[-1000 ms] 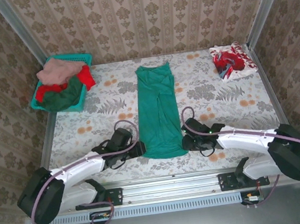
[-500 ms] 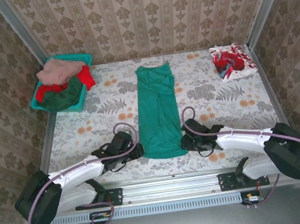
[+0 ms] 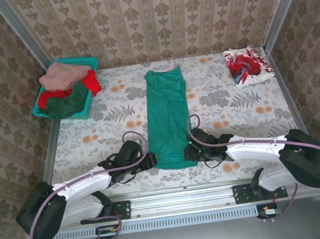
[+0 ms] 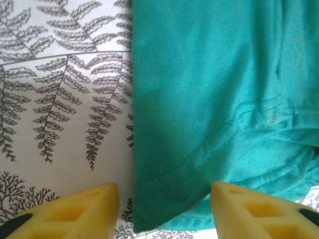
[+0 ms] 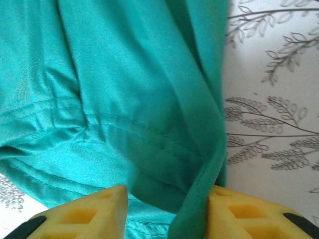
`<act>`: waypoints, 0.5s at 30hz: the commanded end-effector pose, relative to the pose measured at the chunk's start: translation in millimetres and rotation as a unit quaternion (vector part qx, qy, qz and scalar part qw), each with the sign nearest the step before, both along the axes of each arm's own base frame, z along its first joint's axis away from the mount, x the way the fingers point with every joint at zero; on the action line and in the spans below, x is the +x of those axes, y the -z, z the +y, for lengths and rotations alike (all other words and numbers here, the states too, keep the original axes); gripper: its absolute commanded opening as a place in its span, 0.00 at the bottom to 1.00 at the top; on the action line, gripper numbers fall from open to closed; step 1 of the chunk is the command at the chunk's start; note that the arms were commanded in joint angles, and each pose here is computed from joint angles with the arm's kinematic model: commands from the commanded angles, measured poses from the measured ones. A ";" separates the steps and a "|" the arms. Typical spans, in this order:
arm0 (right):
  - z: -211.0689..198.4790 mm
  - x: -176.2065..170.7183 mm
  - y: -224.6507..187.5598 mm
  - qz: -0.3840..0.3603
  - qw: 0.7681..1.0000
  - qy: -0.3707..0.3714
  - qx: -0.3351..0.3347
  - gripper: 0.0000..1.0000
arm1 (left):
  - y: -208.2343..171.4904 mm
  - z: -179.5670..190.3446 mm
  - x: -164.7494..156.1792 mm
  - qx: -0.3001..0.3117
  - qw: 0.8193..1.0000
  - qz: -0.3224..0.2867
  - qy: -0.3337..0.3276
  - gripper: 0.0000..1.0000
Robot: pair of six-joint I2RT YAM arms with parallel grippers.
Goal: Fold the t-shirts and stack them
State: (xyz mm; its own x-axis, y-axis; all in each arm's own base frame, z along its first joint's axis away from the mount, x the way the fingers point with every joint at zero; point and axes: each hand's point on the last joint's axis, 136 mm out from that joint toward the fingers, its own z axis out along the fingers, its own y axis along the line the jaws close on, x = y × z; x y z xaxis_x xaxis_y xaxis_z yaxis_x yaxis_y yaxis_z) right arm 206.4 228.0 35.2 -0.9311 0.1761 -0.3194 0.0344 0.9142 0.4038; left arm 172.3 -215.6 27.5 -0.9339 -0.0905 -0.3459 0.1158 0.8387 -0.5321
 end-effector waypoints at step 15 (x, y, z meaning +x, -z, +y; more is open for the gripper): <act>-5.4 -2.6 3.6 0.004 1.000 0.007 -0.015 0.08 | -18.6 -21.2 3.7 -0.037 0.999 -0.009 0.029 0.04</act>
State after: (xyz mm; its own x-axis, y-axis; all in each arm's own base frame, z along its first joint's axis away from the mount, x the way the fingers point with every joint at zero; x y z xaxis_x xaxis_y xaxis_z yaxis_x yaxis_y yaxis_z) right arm 207.5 231.2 31.5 -0.9326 0.1876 -0.3082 0.0483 0.9114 0.4086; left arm 172.4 -223.7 28.2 -0.9408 -0.0730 -0.3309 0.1285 0.8267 -0.5477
